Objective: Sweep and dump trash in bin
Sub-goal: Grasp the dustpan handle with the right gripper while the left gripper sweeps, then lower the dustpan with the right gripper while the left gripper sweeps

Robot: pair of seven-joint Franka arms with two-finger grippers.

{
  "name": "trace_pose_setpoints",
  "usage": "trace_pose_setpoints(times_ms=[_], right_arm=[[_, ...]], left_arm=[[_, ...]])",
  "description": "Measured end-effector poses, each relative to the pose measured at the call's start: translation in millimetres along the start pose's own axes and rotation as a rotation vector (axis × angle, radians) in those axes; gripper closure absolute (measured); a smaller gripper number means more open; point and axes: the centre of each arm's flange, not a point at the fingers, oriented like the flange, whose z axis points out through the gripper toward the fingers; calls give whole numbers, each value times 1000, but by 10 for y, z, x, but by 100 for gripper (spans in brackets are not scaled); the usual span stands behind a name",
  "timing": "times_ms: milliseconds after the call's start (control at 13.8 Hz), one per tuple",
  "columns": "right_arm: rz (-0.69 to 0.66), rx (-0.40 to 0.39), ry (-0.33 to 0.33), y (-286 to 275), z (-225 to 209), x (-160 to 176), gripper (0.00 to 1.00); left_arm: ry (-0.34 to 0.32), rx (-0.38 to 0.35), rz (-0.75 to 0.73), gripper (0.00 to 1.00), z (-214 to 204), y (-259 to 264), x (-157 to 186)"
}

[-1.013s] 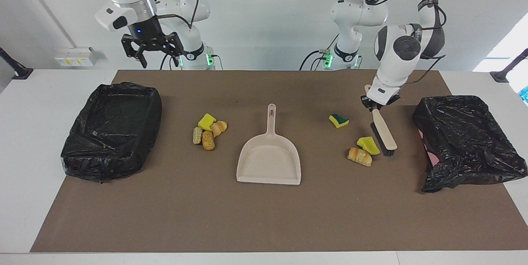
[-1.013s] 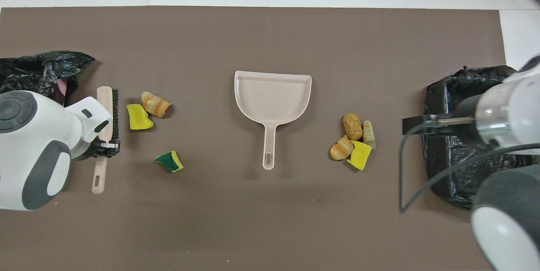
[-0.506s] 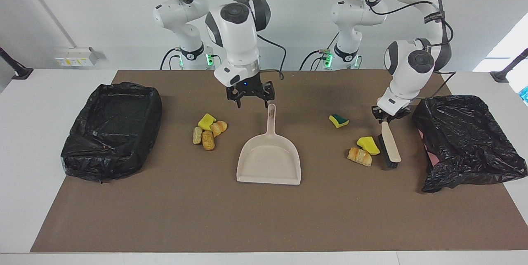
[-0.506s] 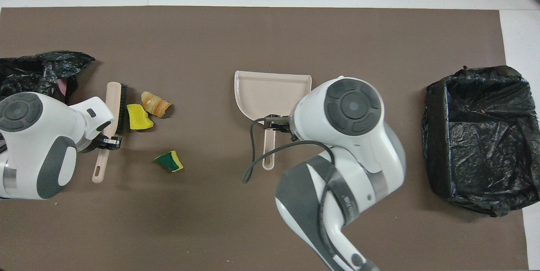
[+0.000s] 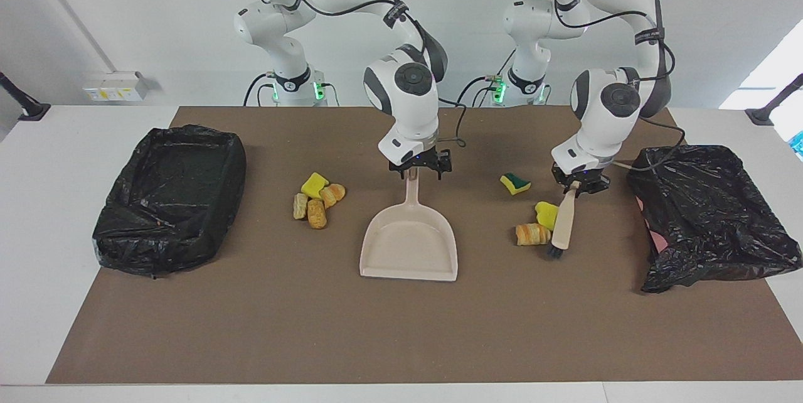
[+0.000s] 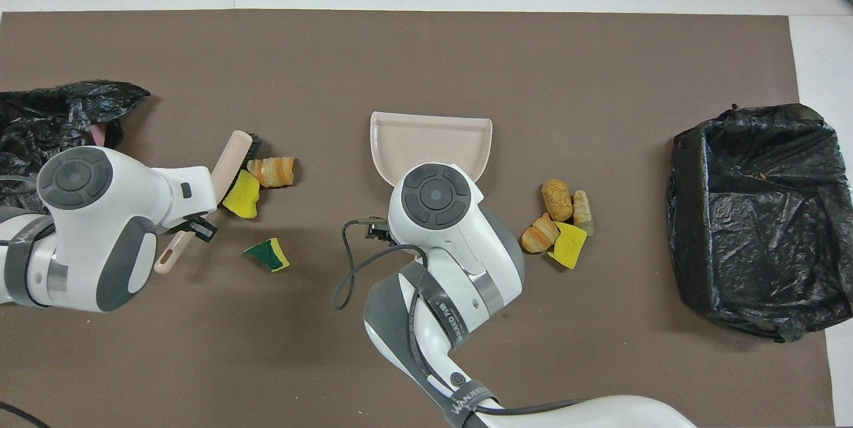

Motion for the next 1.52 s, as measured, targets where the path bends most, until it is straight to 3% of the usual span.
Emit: trace_pose_setpoints(times_ms=[362,506,868,940,1230,1519], right_arm=[[35,-4,-3,174,21,139,0],[37,-5,-4,189,27,148,5],[34,-7,-5,206,35,152,68],[21,-7,-4,220,25,167,68],[-335,6,11,639,-293,463,68],[-654,2,-23,1328,-987,578,68]], left_arm=[[-9,1,276,74,-29,409,165],[-30,-5,335,74,-37,604,210],[-106,-25,462,74,-117,1114,238],[-115,-28,505,74,-135,1170,232],[-124,-14,648,74,-163,1271,246],[-106,-5,593,74,-293,912,226]])
